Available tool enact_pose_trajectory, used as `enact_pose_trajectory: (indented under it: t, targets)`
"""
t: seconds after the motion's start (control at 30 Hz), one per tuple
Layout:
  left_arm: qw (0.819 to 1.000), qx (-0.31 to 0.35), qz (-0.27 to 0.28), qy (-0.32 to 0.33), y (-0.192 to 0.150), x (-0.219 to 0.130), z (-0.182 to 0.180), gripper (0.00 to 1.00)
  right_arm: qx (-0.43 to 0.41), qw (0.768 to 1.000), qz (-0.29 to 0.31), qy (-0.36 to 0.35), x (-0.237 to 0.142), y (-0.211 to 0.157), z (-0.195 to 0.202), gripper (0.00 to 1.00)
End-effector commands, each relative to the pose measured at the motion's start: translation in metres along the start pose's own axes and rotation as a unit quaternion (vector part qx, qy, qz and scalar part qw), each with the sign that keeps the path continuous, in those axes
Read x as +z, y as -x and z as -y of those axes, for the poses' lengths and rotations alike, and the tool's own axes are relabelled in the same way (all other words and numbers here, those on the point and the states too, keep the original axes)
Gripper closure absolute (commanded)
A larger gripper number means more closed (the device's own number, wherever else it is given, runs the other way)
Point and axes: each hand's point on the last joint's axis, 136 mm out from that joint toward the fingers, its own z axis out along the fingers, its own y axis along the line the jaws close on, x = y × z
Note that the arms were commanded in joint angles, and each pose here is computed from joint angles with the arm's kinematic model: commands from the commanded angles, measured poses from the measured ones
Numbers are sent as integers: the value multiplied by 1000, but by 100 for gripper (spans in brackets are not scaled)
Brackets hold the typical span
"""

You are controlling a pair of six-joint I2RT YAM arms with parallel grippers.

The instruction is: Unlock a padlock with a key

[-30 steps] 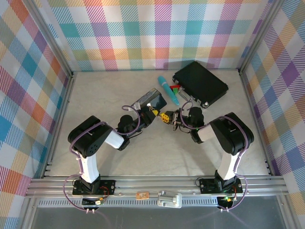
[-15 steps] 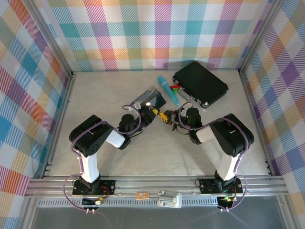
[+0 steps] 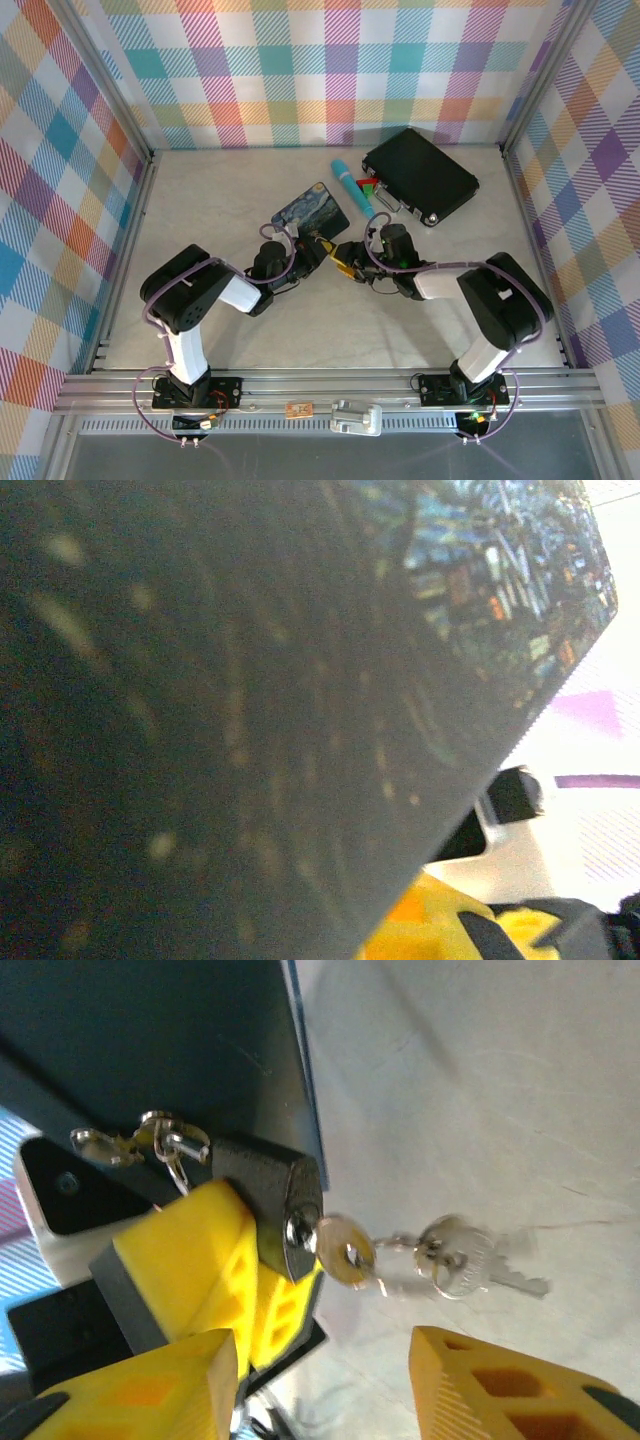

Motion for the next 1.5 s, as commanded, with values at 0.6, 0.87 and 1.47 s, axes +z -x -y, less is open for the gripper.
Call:
enact_pose_trajectory:
  t: [0.6,0.87,1.47]
  targets:
    - [960,106,-98,241,-9,-14,-29,100,-176,974,33,-138,-62,-8,20,45]
    - [956,98,-93,260,-13,-8,-51,94,-200,971,21,-127,-61,-13,15,45]
    - [948,101,31,300,34,-120,-22,26,-411,873,-89,-246,1,-23,-2,41]
